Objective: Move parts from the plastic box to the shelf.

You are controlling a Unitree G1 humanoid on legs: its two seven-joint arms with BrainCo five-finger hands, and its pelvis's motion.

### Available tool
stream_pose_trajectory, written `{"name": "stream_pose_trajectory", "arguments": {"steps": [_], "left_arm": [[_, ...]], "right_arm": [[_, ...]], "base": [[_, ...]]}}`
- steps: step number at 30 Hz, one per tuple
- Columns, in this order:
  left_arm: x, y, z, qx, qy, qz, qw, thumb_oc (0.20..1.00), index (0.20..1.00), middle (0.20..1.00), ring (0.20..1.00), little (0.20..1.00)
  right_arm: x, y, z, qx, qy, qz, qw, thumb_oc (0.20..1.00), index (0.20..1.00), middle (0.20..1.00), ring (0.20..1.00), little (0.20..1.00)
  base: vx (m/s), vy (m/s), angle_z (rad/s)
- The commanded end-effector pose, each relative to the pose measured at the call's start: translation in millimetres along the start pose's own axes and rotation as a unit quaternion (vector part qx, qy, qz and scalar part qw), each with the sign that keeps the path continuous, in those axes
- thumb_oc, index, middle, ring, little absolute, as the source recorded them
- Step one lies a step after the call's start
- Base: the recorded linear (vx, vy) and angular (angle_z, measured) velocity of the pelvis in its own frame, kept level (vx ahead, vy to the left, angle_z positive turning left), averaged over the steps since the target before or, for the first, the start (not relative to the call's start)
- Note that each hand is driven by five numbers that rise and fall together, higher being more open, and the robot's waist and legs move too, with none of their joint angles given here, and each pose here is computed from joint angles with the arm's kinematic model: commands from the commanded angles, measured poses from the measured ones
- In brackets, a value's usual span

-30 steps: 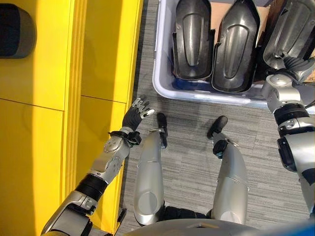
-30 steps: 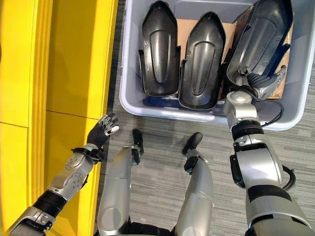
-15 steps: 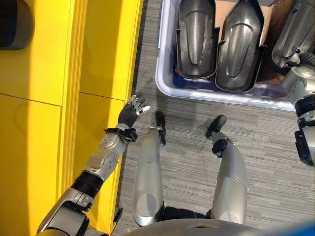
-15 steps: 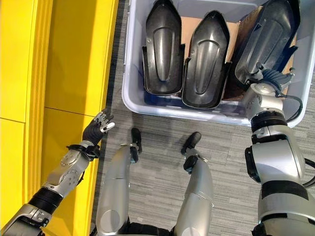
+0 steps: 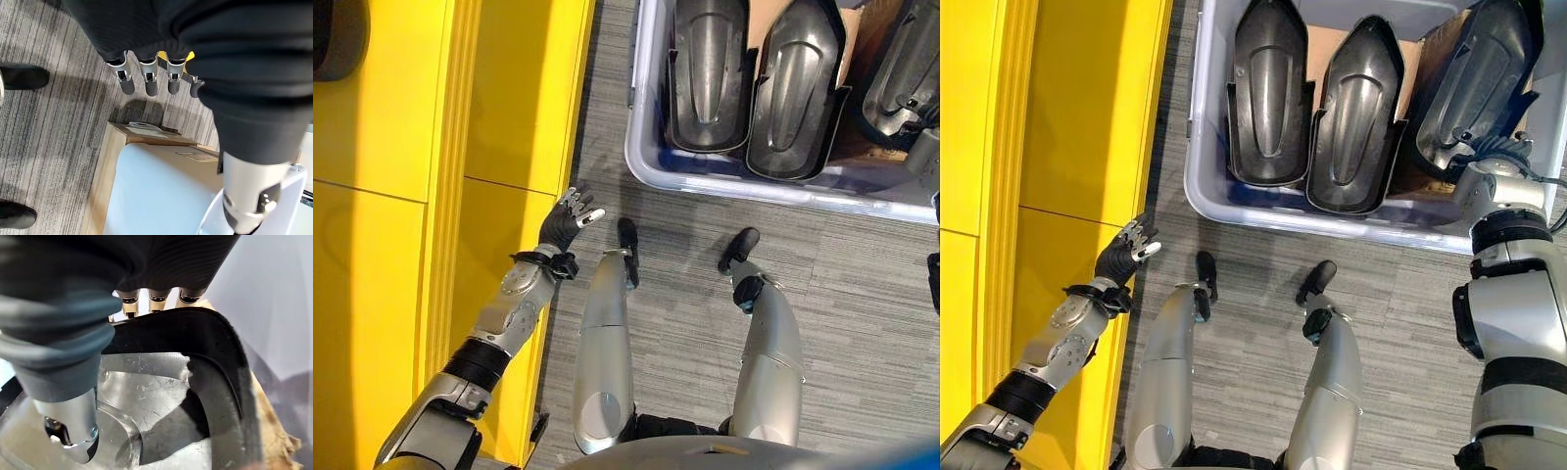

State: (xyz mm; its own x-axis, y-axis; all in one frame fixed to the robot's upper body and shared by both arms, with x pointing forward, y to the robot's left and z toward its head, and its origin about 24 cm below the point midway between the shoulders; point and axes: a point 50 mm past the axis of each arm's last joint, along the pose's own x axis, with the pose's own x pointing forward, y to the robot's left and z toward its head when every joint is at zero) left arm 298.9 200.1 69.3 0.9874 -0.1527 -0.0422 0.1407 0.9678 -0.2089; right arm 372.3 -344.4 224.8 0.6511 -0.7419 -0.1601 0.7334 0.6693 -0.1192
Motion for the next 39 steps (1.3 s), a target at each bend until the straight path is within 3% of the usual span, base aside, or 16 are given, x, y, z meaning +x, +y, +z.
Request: {"name": "stream_pose_trajectory", "arguments": {"steps": [1, 6, 7, 8, 9, 17, 29, 31, 34, 39], "left_arm": [[-5, -6, 5, -0.005, -0.015, -0.02, 1.0, 1.0, 1.0, 1.0, 1.0, 1.0], [-6, -3, 4, -0.002, -0.013, -0.021, 1.0, 1.0, 1.0, 1.0, 1.0, 1.0], [-7, -2, 4, -0.001, -0.012, -0.022, 1.0, 1.0, 1.0, 1.0, 1.0, 1.0], [-7, -2, 4, 0.0, -0.012, -0.023, 1.0, 1.0, 1.0, 1.0, 1.0, 1.0], [-7, -1, 5, 0.0, -0.012, -0.024, 1.0, 1.0, 1.0, 1.0, 1.0, 1.0], [-7, 1, 8, 0.003, -0.011, -0.02, 1.0, 1.0, 1.0, 1.0, 1.0, 1.0], [-7, 1, 9, 0.001, -0.014, -0.018, 1.0, 1.0, 1.0, 1.0, 1.0, 1.0], [-7, 0, 7, -0.001, -0.014, -0.02, 1.0, 1.0, 1.0, 1.0, 1.0, 1.0], [-8, -2, 3, -0.002, -0.014, -0.023, 1.0, 1.0, 1.0, 1.0, 1.0, 1.0], [-16, -5, -6, -0.005, -0.018, -0.026, 0.999, 1.0, 1.0, 1.0, 1.0, 1.0]], "right_arm": [[-7, 27, -97, -0.058, 0.18, 0.123, 0.974, 1.0, 1.0, 1.0, 1.0, 1.0], [-8, 24, -103, -0.084, 0.202, 0.153, 0.964, 1.0, 1.0, 1.0, 1.0, 1.0], [-8, 23, -105, -0.089, 0.204, 0.159, 0.962, 0.586, 0.586, 0.586, 0.586, 0.586], [-7, 22, -105, -0.094, 0.203, 0.16, 0.961, 0.363, 0.363, 0.363, 0.363, 0.363], [-7, 22, -106, -0.093, 0.206, 0.163, 0.96, 0.2, 0.2, 0.2, 0.2, 0.2], [-8, 21, -109, -0.073, 0.226, 0.176, 0.955, 0.2, 0.2, 0.2, 0.2, 0.2], [-6, 23, -97, -0.081, 0.186, 0.132, 0.97, 0.2, 0.2, 0.2, 0.2, 0.2], [-4, 23, -91, -0.083, 0.152, 0.116, 0.978, 0.2, 0.2, 0.2, 0.2, 0.2], [-1, 24, -59, -0.112, 0.008, 0.046, 0.993, 0.2, 0.2, 0.2, 0.2, 0.2], [-18, 36, -19, -0.114, -0.19, -0.031, 0.975, 0.2, 0.2, 0.2, 0.2, 0.2]], "base": [[0.0, -0.01, 0.04], [0.0, -0.005, 0.04], [0.0, 0.0, 0.0], [0.0, 0.0, 0.0], [0.0, 0.0, 0.0], [0.0, 0.0, 0.0], [0.0, 0.0, 0.0], [0.0, 0.0, 0.0], [0.0, 0.0, 0.0], [-0.01, 0.006, -0.02]]}}
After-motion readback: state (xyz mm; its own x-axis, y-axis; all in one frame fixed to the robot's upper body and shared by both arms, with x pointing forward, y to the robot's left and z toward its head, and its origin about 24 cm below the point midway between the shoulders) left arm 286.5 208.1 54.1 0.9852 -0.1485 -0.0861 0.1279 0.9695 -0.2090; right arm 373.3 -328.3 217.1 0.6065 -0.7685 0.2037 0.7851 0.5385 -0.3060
